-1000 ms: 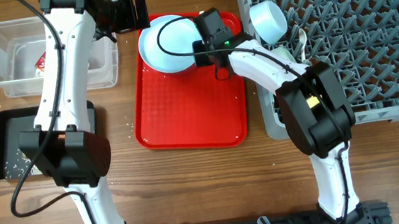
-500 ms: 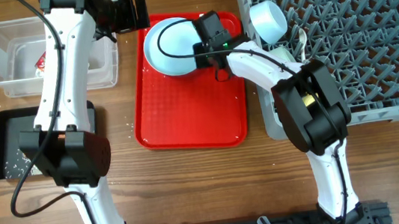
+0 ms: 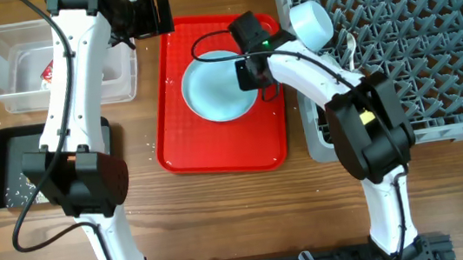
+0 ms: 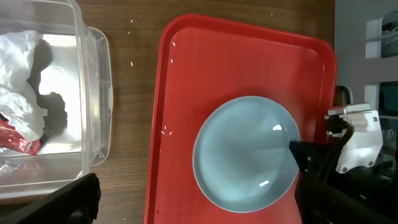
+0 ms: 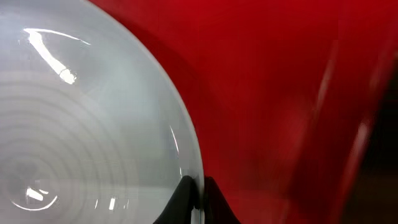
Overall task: Sort waste into correct bins and load items into the dishwasher rack
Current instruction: 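Lift the light-blue plate and carry it into the rack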
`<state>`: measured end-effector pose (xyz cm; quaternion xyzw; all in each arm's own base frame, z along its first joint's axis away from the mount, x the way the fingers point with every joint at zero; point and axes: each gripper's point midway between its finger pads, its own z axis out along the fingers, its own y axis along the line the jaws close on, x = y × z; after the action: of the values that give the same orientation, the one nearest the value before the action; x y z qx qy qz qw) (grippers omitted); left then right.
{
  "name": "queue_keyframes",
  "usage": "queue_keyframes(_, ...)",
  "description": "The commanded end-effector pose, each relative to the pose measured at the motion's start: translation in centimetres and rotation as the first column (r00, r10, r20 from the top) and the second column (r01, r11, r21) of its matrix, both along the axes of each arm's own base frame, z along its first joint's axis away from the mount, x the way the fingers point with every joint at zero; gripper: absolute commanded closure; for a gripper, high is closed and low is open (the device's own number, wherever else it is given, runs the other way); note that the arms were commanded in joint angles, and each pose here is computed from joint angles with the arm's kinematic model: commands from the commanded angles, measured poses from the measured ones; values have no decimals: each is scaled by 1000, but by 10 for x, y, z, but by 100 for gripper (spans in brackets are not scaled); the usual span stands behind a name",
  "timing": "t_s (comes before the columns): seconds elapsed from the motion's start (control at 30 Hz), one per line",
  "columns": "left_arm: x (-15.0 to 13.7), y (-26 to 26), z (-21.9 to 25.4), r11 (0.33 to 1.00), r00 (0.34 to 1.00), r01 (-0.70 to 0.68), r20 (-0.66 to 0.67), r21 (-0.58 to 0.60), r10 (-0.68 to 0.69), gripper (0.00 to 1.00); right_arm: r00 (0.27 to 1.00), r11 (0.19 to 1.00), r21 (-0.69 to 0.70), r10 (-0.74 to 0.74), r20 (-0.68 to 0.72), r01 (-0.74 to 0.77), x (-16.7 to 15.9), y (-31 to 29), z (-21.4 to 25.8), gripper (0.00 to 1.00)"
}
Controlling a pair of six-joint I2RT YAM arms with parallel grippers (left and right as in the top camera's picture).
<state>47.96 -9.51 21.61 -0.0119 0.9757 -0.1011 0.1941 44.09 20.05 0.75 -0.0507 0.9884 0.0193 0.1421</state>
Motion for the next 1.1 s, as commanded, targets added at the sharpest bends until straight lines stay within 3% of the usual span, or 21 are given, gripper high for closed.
queue_keyframes(0.0, 1, 1, -8, 1000, 1000, -7, -16, 5, 8, 0, 999, 999, -23, -35, -19, 34, -6, -27, 8, 96)
queue_keyframes(0.17, 1, 1, -8, 1000, 1000, -7, -16, 5, 8, 0, 975, 999, 11, 34, 218, -37, 11, -32, 115, 96)
queue_keyframes(0.37, 1, 1, -8, 1000, 1000, -7, -16, 5, 8, 0, 880, 999, 23, 28, 474, -44, -5, -51, 240, 96)
queue_keyframes(0.43, 1, 1, -8, 1000, 1000, -7, -16, 5, 8, 0, 847, 999, -32, 7, 532, 12, -11, -72, 266, 96)
queue_keyframes(0.5, 1, 1, -8, 1000, 1000, -7, -16, 5, 8, 0, 782, 972, -134, -71, 620, 194, -25, -122, 304, 96)
queue_keyframes(0.57, 1, 1, -8, 1000, 1000, -7, -16, 5, 8, 0, 734, 908, -222, -124, 668, 355, -38, -165, 325, 96)
queue_keyframes(0.67, 1, 1, -8, 1000, 1000, -7, -16, 5, 8, 0, 665, 727, -364, -168, 727, 582, -62, -224, 351, 96)
queue_keyframes(0.8, 1, 1, -8, 1000, 1000, -7, -16, 5, 7, 0, 718, 617, -521, -105, 688, 589, -68, -247, 355, 96)
queue_keyframes(1.07, 1, 1, -8, 1000, 1000, -7, -16, 5, 8, 0, 897, 492, -767, -75, 435, 413, -59, -314, 320, 96)
